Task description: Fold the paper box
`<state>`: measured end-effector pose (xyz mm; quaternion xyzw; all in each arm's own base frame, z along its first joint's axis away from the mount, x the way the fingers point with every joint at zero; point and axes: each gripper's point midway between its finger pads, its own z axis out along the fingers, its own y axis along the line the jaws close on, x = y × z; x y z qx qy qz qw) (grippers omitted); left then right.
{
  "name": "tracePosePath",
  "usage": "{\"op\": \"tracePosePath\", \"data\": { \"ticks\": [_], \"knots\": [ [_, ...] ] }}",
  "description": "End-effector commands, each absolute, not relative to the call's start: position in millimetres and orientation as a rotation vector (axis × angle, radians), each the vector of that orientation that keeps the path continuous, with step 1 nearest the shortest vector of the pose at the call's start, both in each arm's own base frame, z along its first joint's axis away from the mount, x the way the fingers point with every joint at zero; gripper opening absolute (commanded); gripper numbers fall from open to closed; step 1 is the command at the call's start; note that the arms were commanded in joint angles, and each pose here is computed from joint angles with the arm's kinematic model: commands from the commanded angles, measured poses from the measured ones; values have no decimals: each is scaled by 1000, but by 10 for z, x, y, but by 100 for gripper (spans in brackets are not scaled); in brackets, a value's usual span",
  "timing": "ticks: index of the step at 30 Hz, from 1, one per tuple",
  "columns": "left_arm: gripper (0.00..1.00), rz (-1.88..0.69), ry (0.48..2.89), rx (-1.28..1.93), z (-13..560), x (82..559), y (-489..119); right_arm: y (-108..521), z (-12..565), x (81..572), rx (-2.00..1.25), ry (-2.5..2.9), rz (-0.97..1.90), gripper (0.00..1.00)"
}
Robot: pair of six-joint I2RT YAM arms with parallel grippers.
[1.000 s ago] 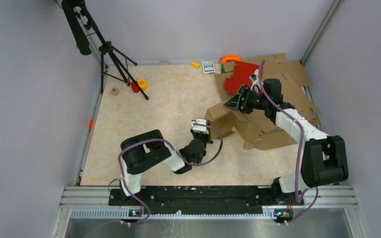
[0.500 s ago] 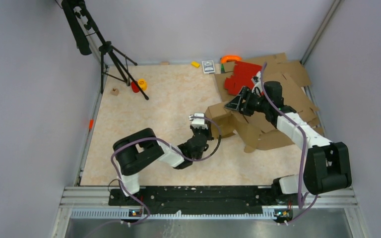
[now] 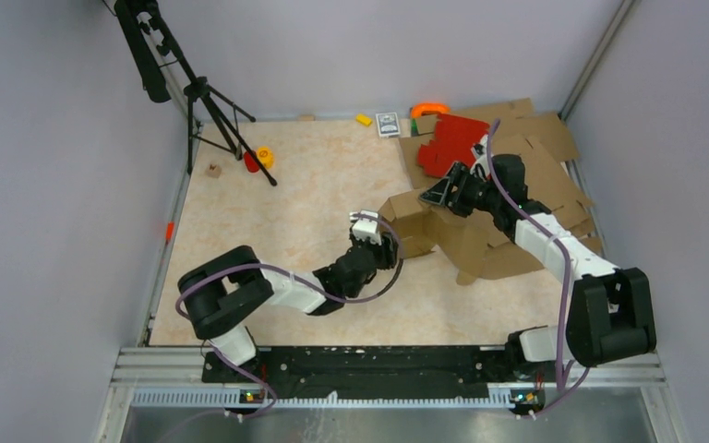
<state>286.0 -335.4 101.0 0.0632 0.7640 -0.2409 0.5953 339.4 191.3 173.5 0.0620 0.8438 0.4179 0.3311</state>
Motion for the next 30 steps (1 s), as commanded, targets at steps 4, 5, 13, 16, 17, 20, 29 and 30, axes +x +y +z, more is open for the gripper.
{"op": "tracePosePath", "data": {
  "ticks": [4, 5, 13, 16, 17, 20, 29, 30],
  "knots": [
    [55, -590, 1902, 193, 808, 2706, -3239, 1894, 1780, 3378, 138, 2178, 1058, 56],
    [53, -592, 1916, 192, 781, 2693, -3206, 1894, 1782, 3376, 136, 2178, 1057, 56],
    [45, -678, 1945, 183, 612, 2737, -2985, 1908, 1829, 3360, 114, 2162, 1068, 56],
    [40, -674, 1943, 241, 606, 2807, -3108, 1907, 1839, 3360, 111, 2158, 1069, 56],
    [38, -681, 1949, 255, 606, 2818, -3157, 1906, 1845, 3360, 109, 2156, 1070, 56],
    [35, -708, 1957, 312, 608, 2828, -3297, 1907, 1847, 3359, 107, 2155, 1070, 56],
    [30, -673, 1974, 366, 486, 2860, -3340, 1914, 1871, 3352, 101, 2148, 1076, 56],
    [29, -675, 1976, 372, 478, 2860, -3353, 1915, 1867, 3355, 100, 2149, 1075, 56]
  ]
}}
